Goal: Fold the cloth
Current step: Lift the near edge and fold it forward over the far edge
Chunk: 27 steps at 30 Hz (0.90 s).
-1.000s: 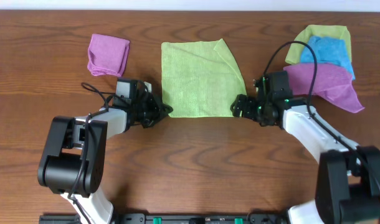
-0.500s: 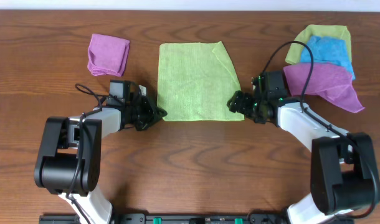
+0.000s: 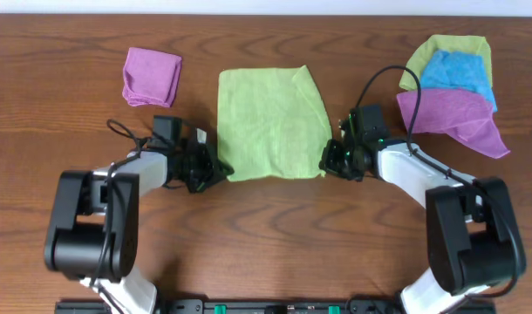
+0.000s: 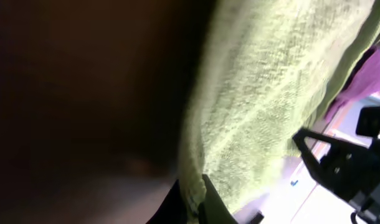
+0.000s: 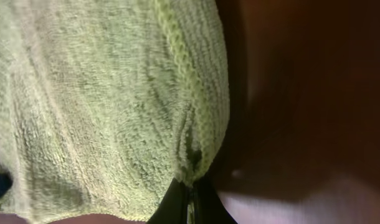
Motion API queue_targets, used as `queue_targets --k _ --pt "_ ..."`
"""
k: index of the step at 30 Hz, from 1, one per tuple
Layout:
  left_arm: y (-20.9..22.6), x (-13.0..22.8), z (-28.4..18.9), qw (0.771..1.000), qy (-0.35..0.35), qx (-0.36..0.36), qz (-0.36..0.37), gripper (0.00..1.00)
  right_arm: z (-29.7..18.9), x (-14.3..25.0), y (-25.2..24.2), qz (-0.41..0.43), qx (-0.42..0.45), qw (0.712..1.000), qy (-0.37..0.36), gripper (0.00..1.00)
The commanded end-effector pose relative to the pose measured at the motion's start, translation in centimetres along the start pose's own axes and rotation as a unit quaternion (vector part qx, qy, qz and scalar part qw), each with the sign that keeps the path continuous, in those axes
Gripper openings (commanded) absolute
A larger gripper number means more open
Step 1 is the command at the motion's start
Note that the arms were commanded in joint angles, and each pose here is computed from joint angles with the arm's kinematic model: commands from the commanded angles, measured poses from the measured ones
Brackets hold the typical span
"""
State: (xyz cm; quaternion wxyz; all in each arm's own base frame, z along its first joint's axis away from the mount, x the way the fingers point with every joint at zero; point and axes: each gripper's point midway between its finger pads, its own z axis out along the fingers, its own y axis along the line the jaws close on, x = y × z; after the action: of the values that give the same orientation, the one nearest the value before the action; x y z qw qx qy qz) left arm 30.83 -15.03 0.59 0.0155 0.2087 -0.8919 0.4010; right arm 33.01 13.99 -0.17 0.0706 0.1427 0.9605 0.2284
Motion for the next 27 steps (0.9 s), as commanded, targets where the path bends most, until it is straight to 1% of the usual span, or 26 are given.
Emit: queue_targets --k 1,5,8,10,12,16,20,22,25,27 --pt "-1.4 0.3 -2.2 0.998 -0.020 0.004 0.060 0.06 -1.6 0.6 1.2 -0.010 -0.017 1.000 -0.003 0.01" --pt "-3.6 0.2 -5.5 0.993 -0.073 0.004 0.092 0.06 -5.2 -0.6 3.6 -0.044 -0.049 0.996 -0.055 0.01" --pt "-4.3 0.0 -7.4 0.988 -0.114 -0.012 0.108 0.06 -7.1 -1.3 4.4 -0.058 -0.056 0.993 -0.090 0.01" --pt "-4.3 0.0 -7.8 0.986 -0.123 -0.020 0.108 0.06 -7.3 -1.2 4.5 -0.064 -0.056 0.992 -0.090 0.01" --pt "-3.9 0.3 -7.7 0.988 -0.117 -0.025 0.102 0.06 -7.2 -0.9 4.4 -0.062 -0.057 0.993 -0.080 0.01" --pt "-4.3 0.4 -7.7 0.989 -0.113 -0.014 0.098 0.06 -7.7 -0.7 6.5 -0.077 -0.110 0.988 -0.073 0.01" --pt "-6.8 -1.6 -8.5 0.984 -0.154 0.028 0.087 0.06 -9.2 -3.3 8.8 -0.102 -0.150 0.974 -0.133 0.01" --pt "-8.9 -3.0 -9.5 0.976 -0.186 0.058 0.092 0.06 -10.7 -5.4 10.2 -0.113 -0.167 0.963 -0.180 0.01" --pt "-11.0 -4.9 -10.7 0.967 -0.224 0.073 0.100 0.06 -12.9 -8.4 11.2 -0.120 -0.160 0.949 -0.244 0.01" --pt "-12.0 -5.9 -11.1 0.964 -0.234 0.075 0.105 0.06 -14.2 -10.1 12.1 -0.134 -0.155 0.939 -0.276 0.01"
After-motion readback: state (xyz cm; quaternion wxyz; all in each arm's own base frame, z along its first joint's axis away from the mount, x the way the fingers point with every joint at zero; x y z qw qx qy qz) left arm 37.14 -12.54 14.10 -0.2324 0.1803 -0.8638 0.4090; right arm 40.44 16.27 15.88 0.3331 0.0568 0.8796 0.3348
